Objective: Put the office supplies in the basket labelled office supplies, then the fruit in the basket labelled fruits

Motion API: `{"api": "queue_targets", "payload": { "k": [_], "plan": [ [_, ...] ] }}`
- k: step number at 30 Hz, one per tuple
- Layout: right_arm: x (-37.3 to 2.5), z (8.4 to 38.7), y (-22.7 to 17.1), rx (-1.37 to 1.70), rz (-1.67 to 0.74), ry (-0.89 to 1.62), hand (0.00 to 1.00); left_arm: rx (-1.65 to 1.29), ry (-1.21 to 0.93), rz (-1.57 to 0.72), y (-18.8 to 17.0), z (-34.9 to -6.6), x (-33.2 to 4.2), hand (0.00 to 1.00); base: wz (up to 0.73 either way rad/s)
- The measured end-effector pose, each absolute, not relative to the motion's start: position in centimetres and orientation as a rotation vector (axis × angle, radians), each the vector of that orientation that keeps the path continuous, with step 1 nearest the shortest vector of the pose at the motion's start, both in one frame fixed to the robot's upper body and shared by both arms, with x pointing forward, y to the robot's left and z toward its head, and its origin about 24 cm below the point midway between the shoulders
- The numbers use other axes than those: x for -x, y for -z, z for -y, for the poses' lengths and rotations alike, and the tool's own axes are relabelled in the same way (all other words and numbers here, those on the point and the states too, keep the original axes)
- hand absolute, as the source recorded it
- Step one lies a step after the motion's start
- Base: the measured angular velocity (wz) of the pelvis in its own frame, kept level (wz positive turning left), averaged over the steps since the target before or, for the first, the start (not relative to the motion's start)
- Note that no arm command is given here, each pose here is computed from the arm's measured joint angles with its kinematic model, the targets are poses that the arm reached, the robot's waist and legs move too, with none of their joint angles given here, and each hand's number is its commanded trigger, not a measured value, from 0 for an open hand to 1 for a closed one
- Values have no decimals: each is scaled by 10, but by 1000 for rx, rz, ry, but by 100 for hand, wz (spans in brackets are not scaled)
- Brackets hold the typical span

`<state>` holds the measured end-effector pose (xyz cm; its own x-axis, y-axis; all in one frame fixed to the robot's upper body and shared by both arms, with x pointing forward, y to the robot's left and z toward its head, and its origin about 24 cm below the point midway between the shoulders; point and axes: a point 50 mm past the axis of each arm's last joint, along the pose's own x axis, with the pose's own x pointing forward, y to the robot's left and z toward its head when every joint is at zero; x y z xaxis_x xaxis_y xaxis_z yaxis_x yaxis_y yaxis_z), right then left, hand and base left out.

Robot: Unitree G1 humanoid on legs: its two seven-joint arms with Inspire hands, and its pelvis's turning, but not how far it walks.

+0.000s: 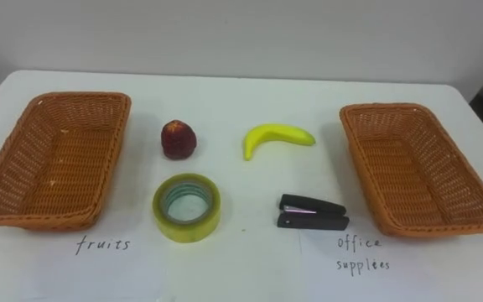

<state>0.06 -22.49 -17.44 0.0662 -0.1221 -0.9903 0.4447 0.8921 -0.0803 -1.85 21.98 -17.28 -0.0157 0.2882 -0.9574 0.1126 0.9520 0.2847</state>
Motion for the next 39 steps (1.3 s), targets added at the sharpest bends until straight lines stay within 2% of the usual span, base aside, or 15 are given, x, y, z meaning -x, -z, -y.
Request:
{"api": "queue_targets", "payload": {
  "k": [14,20,31,39],
  "plan": [
    [2,222,175,-369,-1427,562,0,-316,-156,-1573,173,-221,17,0,0],
    [7,219,176,-483,-1398,669,0,-302,-216,-1553,171,-229,14,0,-2],
    [36,226,172,-875,-1238,1149,0,-295,-352,-1508,168,-238,15,0,-8],
    [29,246,167,-1051,-1013,1418,0,-304,-386,-1468,167,-243,9,0,-4]
  ]
}}
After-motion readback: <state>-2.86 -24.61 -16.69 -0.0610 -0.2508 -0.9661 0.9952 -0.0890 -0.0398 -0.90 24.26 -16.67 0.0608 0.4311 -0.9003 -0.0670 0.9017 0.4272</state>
